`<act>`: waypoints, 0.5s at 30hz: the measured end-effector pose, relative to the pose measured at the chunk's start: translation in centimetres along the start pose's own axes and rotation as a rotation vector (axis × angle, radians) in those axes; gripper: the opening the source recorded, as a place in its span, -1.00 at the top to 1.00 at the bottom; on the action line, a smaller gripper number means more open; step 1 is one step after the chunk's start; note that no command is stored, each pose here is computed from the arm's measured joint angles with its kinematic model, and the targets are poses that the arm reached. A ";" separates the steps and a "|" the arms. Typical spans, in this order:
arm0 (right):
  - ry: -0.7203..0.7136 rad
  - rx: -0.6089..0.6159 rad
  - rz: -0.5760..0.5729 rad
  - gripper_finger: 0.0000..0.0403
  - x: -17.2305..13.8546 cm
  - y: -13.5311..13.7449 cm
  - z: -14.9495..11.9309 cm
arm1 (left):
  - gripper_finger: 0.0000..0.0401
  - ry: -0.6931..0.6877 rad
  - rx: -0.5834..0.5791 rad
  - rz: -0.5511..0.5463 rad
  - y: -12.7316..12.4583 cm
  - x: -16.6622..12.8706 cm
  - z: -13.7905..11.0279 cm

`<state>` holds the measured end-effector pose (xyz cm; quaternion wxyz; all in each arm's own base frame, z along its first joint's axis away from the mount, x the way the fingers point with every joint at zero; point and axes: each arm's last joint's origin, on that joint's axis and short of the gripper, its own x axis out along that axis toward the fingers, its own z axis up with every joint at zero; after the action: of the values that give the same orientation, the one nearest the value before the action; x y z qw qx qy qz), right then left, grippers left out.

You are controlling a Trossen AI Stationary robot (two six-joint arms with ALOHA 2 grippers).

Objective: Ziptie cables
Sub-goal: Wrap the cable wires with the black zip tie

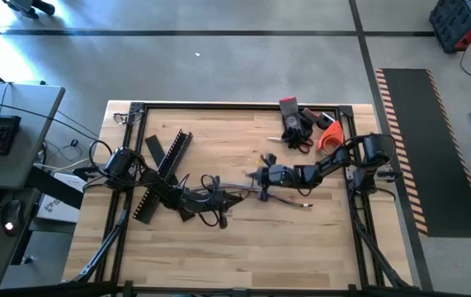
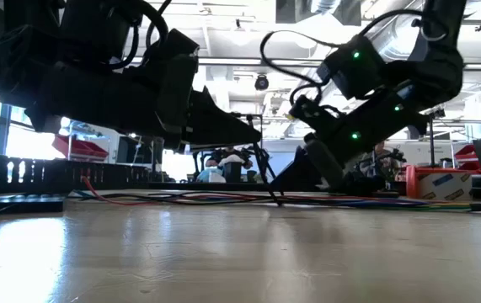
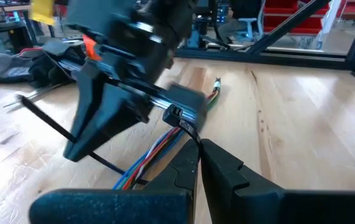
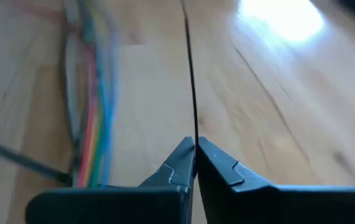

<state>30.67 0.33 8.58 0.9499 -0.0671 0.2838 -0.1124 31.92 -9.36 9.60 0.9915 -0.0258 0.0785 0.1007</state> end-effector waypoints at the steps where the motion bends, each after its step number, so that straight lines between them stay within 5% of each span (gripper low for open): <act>1: -0.006 -0.067 0.011 1.00 -0.1 0.5 0.1 | 1.00 0.000 0.002 -0.007 0.0 0.0 0.0; 15: -0.086 -0.406 0.009 1.00 -1.9 4.9 0.5 | 1.00 0.002 0.113 -0.129 -0.7 -0.3 0.1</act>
<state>30.32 5.60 9.07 0.9286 -0.2606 0.2603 -0.0456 31.84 -10.13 9.78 0.9957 0.0252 0.0833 0.0319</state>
